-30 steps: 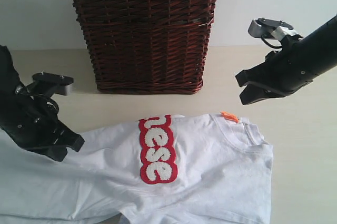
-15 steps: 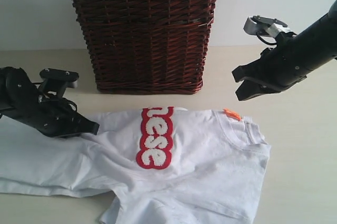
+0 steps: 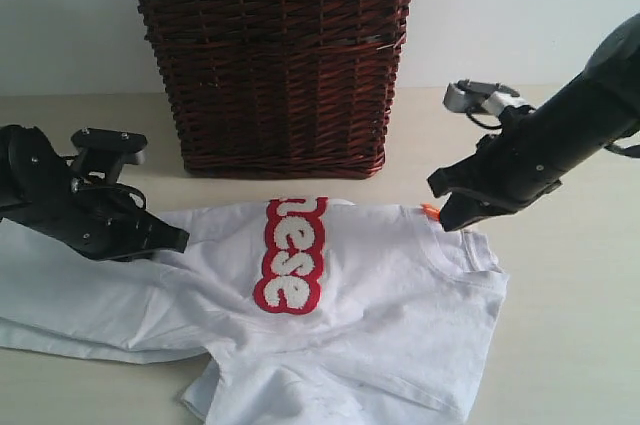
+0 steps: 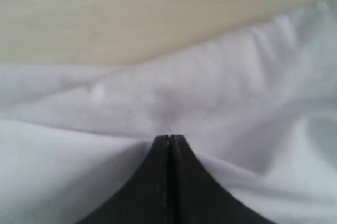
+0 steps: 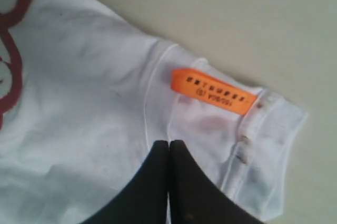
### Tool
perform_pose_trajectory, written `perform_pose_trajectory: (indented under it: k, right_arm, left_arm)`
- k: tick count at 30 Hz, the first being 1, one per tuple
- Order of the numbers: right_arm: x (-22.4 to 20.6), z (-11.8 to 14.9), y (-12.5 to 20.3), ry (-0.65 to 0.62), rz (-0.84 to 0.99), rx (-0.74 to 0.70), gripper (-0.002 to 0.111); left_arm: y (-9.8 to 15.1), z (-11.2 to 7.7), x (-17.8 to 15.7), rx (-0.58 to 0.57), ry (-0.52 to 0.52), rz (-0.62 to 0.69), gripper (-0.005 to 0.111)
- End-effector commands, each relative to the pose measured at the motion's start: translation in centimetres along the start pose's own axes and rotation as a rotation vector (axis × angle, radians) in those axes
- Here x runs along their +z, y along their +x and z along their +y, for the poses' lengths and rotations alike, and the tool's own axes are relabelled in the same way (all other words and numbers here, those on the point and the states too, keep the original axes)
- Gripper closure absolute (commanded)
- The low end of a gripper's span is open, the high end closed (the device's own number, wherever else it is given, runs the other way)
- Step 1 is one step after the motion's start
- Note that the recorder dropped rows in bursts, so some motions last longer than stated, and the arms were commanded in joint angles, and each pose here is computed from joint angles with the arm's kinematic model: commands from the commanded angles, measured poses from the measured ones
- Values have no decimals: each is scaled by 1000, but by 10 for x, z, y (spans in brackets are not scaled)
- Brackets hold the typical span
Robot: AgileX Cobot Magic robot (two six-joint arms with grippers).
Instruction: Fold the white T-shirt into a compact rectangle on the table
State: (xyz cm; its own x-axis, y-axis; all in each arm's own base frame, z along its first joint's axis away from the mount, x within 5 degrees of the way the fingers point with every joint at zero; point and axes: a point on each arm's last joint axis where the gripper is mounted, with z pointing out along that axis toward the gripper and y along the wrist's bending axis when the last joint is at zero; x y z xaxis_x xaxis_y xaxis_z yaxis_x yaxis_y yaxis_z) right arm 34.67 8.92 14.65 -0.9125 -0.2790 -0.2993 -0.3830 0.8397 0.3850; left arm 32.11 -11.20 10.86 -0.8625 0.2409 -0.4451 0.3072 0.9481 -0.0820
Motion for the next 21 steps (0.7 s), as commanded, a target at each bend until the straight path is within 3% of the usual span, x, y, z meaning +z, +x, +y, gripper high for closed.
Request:
perform_pose_trajectory:
  k: [1, 4, 8, 13, 17, 21]
  right_arm:
    - [22, 7, -1, 15, 23, -47, 108]
    - [34, 6, 0, 66, 42, -83, 108]
    - [47, -10, 7, 165, 98, -32, 108]
    - [46, -28, 11, 312, 126, 22, 108]
    - [46, -30, 11, 324, 122, 38, 108]
    - [46, -30, 11, 323, 125, 38, 108]
  left_arm:
    - [-9, -11, -35, 3, 40, -49, 107]
    - [-16, -5, -58, 8, 33, -100, 107]
    - [-14, 11, -67, -23, 23, -68, 107]
    - [3, 40, -60, -75, 3, 78, 107]
    - [18, 59, -47, -150, -11, 177, 107]
    - [31, 66, -33, -178, -20, 267, 107]
